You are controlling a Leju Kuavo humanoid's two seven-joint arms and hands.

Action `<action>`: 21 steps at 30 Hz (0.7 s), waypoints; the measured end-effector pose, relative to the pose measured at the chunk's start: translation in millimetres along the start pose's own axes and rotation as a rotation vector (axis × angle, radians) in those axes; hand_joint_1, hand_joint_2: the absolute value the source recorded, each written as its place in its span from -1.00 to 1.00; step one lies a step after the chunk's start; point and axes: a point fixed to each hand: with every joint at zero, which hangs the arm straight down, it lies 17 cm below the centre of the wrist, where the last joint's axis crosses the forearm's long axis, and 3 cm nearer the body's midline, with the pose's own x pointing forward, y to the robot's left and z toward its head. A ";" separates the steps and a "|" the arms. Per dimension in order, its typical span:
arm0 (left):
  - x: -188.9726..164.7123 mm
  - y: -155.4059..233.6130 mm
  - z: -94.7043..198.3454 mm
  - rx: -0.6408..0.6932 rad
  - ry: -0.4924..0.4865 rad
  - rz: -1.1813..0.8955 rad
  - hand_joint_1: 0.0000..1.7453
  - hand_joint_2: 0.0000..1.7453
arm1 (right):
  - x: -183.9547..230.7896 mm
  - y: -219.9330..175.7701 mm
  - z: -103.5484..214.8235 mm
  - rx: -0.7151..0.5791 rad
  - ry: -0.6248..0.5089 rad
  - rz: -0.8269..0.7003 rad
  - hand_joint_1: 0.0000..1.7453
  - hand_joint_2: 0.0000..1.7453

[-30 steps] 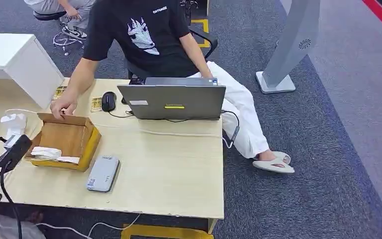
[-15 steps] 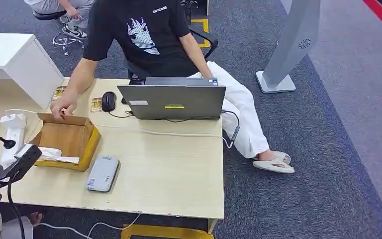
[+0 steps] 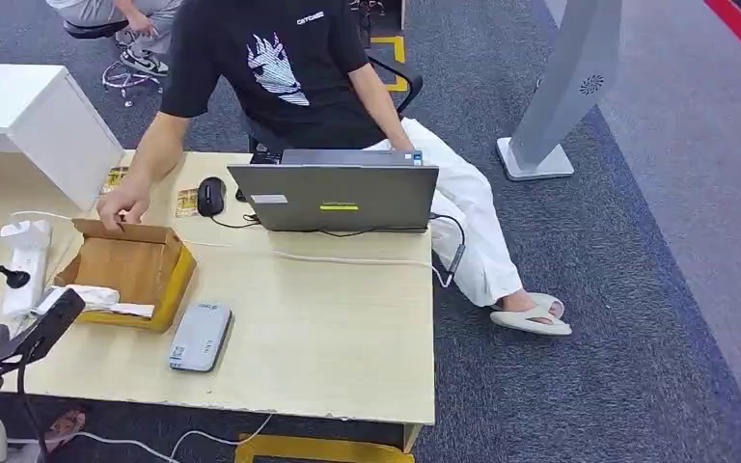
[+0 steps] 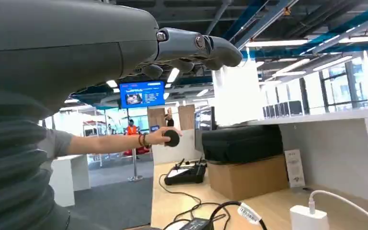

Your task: Pass the card to the sensor for recognition and then transmit it.

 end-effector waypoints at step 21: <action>118.3 7.6 -14.3 -0.006 -0.160 0.134 -1.00 1.00 | -48.6 -30.7 13.9 -0.014 0.029 -0.068 -1.00 1.00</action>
